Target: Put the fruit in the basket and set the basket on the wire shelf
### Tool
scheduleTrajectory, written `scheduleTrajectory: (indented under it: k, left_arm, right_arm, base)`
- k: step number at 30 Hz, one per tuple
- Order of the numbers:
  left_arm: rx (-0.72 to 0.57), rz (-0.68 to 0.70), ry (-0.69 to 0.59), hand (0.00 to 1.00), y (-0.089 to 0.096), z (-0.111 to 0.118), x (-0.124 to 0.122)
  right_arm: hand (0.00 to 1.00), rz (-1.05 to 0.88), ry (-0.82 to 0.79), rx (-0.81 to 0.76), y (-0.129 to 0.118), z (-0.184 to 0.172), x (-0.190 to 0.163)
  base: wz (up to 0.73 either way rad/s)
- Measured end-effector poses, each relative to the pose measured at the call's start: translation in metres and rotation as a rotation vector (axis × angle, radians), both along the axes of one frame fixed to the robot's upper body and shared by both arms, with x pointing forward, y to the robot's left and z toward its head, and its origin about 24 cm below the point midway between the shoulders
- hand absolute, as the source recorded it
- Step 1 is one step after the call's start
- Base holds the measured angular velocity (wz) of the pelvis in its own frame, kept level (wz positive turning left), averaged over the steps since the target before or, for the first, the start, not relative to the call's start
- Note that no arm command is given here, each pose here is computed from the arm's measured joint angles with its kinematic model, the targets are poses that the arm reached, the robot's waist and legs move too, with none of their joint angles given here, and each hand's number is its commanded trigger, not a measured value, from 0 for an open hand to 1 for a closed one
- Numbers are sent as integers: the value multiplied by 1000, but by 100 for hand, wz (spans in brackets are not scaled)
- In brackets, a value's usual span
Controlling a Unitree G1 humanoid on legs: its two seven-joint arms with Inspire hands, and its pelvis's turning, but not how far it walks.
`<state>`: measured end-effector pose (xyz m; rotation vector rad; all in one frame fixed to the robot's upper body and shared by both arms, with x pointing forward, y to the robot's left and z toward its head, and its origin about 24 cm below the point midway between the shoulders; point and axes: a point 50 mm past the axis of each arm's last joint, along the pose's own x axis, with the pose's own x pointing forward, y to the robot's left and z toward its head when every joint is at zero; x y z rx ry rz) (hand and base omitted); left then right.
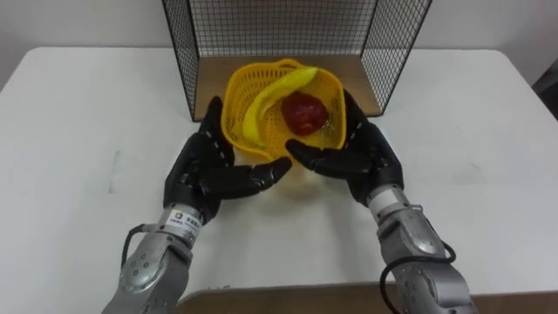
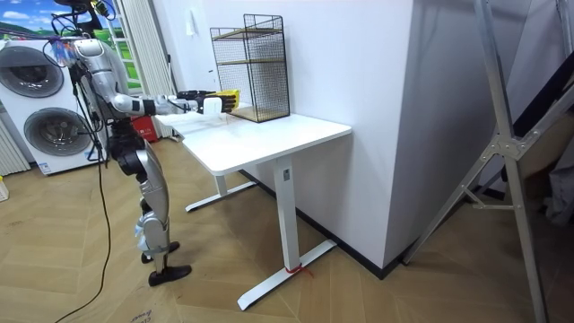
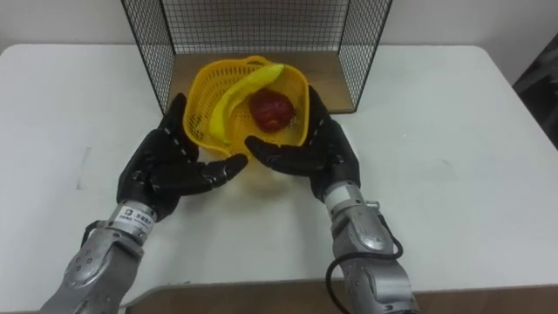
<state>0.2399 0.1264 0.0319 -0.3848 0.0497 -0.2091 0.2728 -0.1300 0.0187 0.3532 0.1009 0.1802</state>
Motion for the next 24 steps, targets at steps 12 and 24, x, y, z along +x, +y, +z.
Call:
scheduleTrajectory:
  k: [12,24]
  left_arm:
    - [-17,15,-3,0,-3,1,0]
    - [-52,40,-30,0,-1,4,1]
  right_arm:
    - [0,-3,0,5,2,1,0]
    - [0,-4,-26,19,5,4,-1]
  base:
    - [0]
    - [0]
